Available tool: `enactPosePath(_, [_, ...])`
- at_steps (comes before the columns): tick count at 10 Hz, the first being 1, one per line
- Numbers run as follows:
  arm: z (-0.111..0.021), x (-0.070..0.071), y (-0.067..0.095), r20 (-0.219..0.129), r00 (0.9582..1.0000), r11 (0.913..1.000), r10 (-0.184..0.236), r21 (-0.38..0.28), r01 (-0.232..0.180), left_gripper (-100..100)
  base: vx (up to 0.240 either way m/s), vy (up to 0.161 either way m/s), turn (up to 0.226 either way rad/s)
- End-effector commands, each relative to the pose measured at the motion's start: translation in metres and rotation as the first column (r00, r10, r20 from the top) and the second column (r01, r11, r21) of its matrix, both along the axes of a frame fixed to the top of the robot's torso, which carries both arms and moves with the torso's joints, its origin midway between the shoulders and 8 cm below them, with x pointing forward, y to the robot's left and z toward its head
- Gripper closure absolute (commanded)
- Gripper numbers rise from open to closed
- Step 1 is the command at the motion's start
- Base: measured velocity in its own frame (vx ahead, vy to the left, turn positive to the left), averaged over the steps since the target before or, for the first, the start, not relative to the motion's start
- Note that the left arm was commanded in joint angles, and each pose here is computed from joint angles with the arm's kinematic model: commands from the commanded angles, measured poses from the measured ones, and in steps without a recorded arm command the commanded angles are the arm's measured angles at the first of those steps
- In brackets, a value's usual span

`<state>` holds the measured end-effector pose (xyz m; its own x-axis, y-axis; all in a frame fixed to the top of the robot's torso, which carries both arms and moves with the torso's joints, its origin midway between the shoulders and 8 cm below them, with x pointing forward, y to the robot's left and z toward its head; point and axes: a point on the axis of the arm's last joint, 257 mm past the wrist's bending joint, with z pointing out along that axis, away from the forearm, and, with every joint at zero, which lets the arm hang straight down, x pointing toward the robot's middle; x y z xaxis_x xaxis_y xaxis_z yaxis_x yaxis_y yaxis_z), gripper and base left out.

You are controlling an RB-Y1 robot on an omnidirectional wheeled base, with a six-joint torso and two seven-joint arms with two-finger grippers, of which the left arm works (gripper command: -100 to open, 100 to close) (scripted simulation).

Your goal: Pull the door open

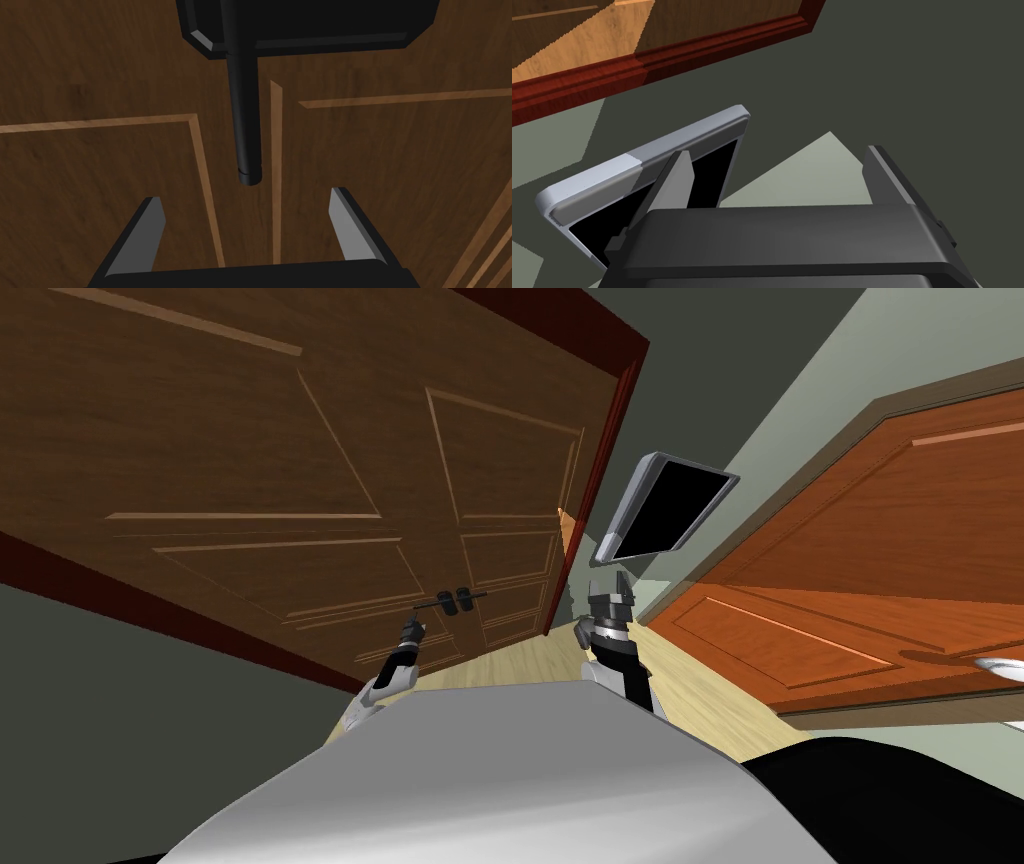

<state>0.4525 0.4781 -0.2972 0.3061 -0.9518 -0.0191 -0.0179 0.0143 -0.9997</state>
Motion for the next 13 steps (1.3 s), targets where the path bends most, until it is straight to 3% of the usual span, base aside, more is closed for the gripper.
enactPosePath(1, [-0.001, -0.01, 0.021, -0.005, 0.9996, 0.9996, 0.029, 0.002, -0.029, -100, 0.168, 0.04, -0.079])
enactPosePath(3, [0.0, -0.015, 0.034, -0.003, 0.999, 0.999, 0.044, 0.001, -0.044, -100, 0.174, 0.076, -0.086])
enactPosePath(6, [0.002, -0.011, 0.031, 0.005, 0.9993, 0.9993, 0.037, -0.004, -0.037, -100, 0.132, 0.017, -0.099])
enactPosePath(7, [0.002, -0.011, 0.031, 0.005, 0.9993, 0.9993, 0.037, -0.004, -0.037, 100, -0.012, 0.005, 0.021])
enactPosePath(12, [0.002, -0.011, 0.031, 0.005, 0.9993, 0.9993, 0.037, -0.004, -0.037, 100, -0.015, 0.0, -0.003])
enactPosePath(13, [0.001, -0.016, 0.035, 0.001, 0.9994, 0.9994, 0.034, -0.002, -0.034, 100, -0.106, 0.005, -0.089])
